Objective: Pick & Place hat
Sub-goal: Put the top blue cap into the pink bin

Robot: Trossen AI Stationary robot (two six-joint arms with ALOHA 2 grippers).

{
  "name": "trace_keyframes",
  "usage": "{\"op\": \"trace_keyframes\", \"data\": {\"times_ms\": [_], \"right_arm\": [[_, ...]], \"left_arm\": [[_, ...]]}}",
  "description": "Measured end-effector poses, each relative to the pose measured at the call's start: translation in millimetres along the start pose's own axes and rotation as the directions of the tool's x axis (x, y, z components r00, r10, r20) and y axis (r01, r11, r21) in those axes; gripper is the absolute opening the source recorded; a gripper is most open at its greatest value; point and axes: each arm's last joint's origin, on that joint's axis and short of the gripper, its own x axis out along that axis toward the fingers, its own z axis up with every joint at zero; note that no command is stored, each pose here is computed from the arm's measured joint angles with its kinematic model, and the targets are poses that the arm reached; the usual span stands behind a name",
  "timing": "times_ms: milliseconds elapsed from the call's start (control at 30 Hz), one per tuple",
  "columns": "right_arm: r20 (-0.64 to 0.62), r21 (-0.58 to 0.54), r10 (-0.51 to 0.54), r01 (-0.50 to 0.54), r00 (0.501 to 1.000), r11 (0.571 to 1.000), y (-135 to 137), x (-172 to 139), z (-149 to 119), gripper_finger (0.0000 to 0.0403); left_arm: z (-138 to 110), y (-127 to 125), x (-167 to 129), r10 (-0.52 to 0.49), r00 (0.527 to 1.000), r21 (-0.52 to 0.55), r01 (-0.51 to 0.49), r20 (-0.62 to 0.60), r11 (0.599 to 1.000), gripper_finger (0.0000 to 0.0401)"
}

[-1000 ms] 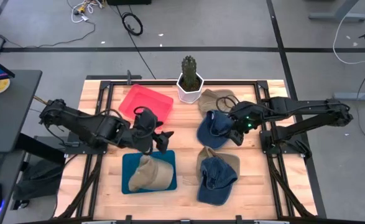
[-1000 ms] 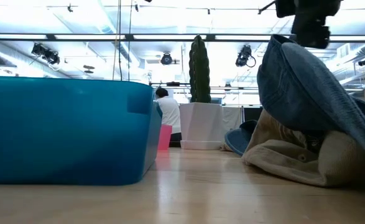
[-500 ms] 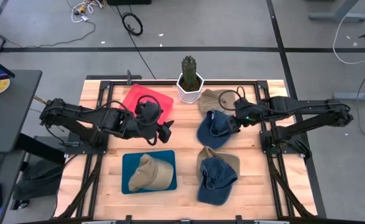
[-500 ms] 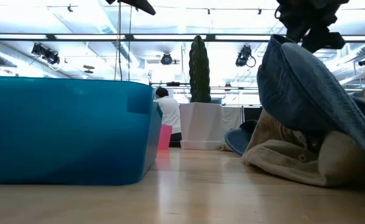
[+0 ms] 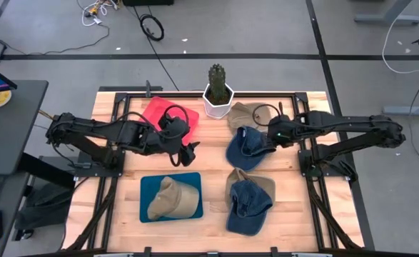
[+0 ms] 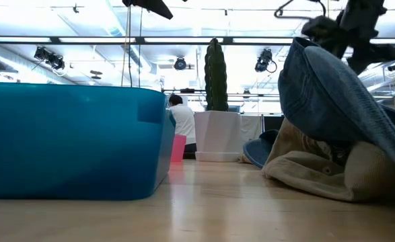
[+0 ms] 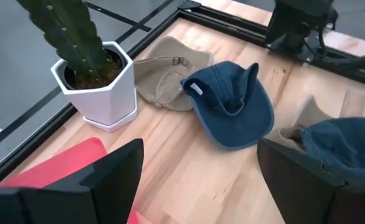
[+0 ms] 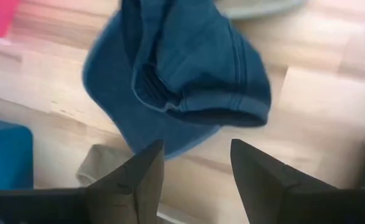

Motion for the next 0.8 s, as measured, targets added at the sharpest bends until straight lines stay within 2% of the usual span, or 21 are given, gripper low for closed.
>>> {"op": "trace_keyframes", "data": {"times_ms": [200,333,500,600,800], "right_arm": [[-0.059,0.150,0.060,-0.051,0.996,0.987,-4.1,38.3,-10.3,0.0187],[-0.069,0.230,0.063,-0.046,0.996,0.972,-10.3,57.5,-18.5,0.0188],[-0.061,0.295,0.086,-0.064,0.994,0.953,-16.3,76.6,-27.6,0.0213],[-0.024,0.347,0.135,-0.119,0.991,0.930,-17.8,88.3,-31.7,0.0235],[0.079,0.450,0.239,-0.249,0.968,0.858,-22.6,109.4,-37.3,0.0271]], "left_arm": [[0.1,0.5,0.4,-0.003,1.000,0.012,0.003,-0.004,1.000,0.0319],[-0.3,0.3,0.2,-0.003,1.000,0.011,0.003,-0.007,1.000,0.0319],[-0.3,0.3,0.2,-0.003,1.000,0.005,0.003,-0.006,1.000,0.0319],[-0.2,0.3,0.2,-0.004,1.000,0.004,0.004,-0.006,1.000,0.0319],[0.3,0.0,0.2,-0.006,1.000,-0.026,0.006,-0.001,1.000,0.0319]]}}
